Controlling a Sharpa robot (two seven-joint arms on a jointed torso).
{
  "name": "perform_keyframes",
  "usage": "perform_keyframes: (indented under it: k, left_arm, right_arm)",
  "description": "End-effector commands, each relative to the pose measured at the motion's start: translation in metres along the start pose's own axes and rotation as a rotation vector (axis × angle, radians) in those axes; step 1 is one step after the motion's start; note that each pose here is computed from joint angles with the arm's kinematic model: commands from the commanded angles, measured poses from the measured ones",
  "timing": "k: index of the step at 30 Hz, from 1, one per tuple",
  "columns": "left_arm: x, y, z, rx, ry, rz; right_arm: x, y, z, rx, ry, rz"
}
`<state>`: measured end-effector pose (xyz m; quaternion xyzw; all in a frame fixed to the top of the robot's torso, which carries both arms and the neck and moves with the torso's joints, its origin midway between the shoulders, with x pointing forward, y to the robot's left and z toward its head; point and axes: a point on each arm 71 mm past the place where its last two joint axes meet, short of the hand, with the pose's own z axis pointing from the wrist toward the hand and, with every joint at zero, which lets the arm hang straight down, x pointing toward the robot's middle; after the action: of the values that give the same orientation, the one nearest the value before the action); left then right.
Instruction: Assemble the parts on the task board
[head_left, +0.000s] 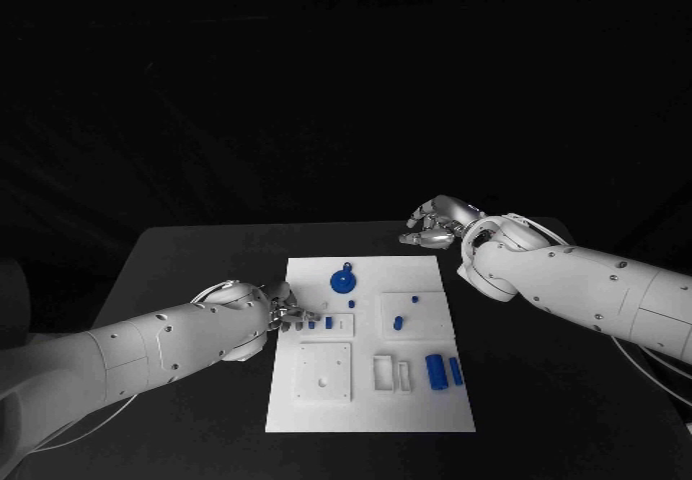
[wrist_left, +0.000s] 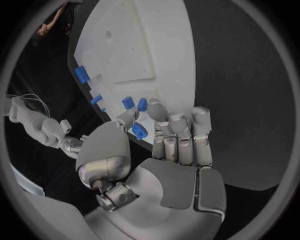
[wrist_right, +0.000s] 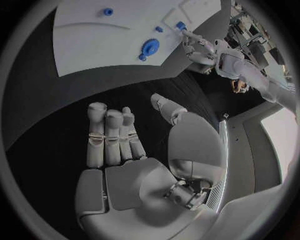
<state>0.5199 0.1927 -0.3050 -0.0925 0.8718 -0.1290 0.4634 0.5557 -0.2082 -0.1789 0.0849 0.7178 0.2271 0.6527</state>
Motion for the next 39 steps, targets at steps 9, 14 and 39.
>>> perform_keyframes:
  k: [9,14,39]
  left_arm:
    - [-0.026,-0.0041,-0.0045,0.084,-0.131,-0.239]
    - [-0.0405,-0.0159,-0.009,0.205,-0.268,-0.317]
    - [-0.0227,-0.0931,-0.0079,0.493,-0.363,0.083]
  right_arm:
    - [0.001,0.0,0.0,-0.009,0.007,-0.003]
    - [0.0,-0.002,0.0,-0.006,0.003,-0.002]
    - [0.003,-0.001,0.002,-0.007,0.004,0.004]
